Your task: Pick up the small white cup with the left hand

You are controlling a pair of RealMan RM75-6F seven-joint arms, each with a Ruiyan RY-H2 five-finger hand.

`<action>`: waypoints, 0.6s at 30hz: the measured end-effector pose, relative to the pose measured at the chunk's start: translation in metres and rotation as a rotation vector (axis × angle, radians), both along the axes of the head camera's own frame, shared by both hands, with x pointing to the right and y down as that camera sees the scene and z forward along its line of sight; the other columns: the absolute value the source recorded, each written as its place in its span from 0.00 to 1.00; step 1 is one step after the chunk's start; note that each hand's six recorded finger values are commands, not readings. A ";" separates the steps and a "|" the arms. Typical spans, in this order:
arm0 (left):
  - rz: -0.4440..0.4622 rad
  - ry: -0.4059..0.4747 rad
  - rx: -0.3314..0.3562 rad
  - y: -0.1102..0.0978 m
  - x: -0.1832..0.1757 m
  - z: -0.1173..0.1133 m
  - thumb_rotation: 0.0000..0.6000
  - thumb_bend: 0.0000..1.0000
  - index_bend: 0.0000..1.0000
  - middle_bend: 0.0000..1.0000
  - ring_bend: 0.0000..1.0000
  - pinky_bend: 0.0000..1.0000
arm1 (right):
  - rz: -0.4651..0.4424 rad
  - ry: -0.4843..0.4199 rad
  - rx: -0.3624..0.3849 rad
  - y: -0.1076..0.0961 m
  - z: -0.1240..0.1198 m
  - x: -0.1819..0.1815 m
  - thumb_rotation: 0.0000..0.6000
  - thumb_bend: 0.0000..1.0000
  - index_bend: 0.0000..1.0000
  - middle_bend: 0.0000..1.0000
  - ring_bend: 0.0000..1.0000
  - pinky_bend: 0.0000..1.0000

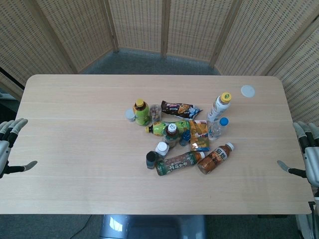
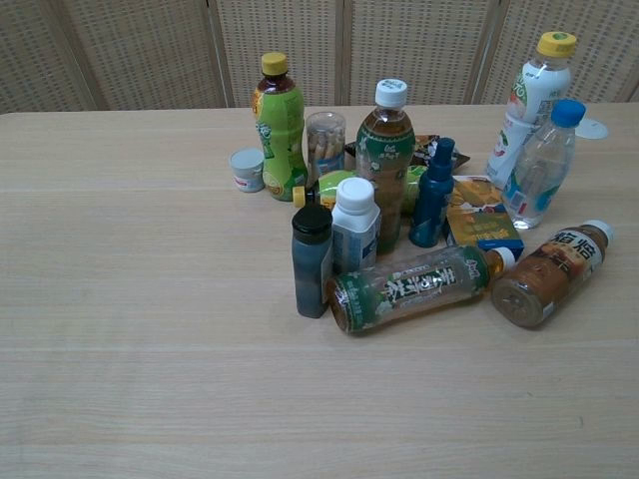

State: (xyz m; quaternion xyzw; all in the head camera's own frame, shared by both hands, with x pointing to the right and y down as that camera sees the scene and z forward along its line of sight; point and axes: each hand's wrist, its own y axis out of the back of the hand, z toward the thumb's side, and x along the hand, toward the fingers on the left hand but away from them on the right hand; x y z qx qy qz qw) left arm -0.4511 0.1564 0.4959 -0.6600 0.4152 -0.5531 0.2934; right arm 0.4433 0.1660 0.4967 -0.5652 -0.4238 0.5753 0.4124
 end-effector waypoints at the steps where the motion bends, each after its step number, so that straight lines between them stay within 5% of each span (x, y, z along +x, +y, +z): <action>1: 0.001 -0.001 -0.001 0.000 0.000 0.000 1.00 0.15 0.00 0.00 0.00 0.00 | 0.000 -0.001 0.000 0.000 0.000 0.000 0.86 0.02 0.00 0.00 0.00 0.00; 18: 0.054 -0.013 -0.044 -0.015 0.009 0.011 1.00 0.15 0.00 0.00 0.00 0.00 | 0.008 -0.005 0.006 0.004 -0.004 0.004 0.86 0.01 0.00 0.00 0.00 0.00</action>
